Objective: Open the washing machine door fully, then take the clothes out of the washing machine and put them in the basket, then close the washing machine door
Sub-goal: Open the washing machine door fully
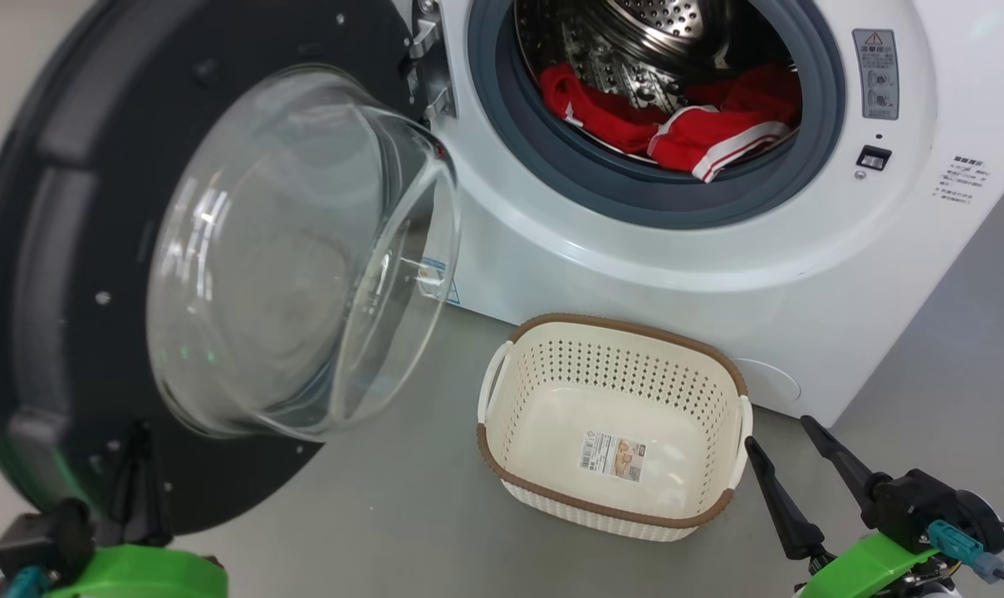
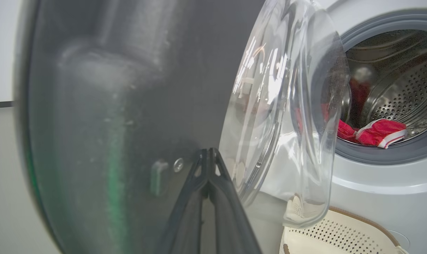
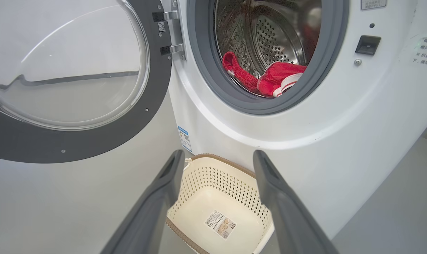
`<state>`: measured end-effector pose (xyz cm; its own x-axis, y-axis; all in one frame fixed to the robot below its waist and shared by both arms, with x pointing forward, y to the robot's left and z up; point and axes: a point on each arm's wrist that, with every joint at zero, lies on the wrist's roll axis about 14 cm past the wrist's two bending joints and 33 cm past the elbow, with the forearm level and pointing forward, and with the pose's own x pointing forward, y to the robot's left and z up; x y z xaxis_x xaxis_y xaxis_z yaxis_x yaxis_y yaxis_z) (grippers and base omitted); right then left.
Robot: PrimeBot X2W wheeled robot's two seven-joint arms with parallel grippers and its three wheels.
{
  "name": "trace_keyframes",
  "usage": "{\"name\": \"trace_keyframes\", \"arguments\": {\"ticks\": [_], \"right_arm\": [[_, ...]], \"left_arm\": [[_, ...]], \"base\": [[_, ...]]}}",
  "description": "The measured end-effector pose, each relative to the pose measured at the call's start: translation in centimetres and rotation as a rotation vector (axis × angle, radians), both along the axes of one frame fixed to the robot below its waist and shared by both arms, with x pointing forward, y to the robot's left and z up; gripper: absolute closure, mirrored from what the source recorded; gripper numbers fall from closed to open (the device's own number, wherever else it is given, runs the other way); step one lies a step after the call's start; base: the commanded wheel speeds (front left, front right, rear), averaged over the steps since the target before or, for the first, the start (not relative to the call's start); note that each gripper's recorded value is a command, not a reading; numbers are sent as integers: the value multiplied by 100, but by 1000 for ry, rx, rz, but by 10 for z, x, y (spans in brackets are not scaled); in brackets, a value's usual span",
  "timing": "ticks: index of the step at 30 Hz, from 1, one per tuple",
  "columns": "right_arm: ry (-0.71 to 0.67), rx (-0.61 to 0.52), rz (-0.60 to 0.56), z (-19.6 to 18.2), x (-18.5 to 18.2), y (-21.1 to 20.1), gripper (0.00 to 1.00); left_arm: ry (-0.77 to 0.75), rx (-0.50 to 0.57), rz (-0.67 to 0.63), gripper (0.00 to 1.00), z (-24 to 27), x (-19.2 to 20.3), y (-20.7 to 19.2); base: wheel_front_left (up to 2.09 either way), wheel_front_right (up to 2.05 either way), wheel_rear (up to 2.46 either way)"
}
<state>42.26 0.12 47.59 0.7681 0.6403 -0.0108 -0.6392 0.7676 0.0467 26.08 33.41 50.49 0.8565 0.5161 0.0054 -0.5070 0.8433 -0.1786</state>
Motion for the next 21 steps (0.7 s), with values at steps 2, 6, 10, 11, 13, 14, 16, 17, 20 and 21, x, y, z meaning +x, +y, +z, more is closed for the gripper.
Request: {"name": "trace_keyframes", "arguments": {"ticks": [2,6,10,11,13,14,16,17,20,21], "right_arm": [[4,-2,0,-2,0,-1,0],[5,-3,-4,-4,4,-2,0],[4,-2,-8,-4,8,-4,0],[4,-2,-8,-4,8,-4,0],[8,-3,-10,-6,8,-5,0],[9,-4,-11,-6,8,-5,0],[11,-5,-12,-8,9,-6,0],[11,-7,-13,-8,9,-7,0],[10,-7,-19,-8,9,-9,0],[9,-6,-20,-7,10,-10,0]], "left_arm": [[13,6,21,100,-3,2,9],[32,14,47,100,-7,6,22],[51,24,73,100,-10,10,35],[56,26,81,100,-10,10,39],[59,27,99,100,-10,12,46],[57,28,102,100,-9,13,49],[52,42,117,100,-4,15,56],[49,49,124,100,-1,16,60],[37,69,151,100,7,17,73],[37,69,158,100,7,16,75]], "base": [[0,0,0],[0,0,0],[0,0,0],[0,0,0],[0,0,0],[0,0,0],[0,0,0],[0,0,0],[0,0,0],[0,0,0]]}}
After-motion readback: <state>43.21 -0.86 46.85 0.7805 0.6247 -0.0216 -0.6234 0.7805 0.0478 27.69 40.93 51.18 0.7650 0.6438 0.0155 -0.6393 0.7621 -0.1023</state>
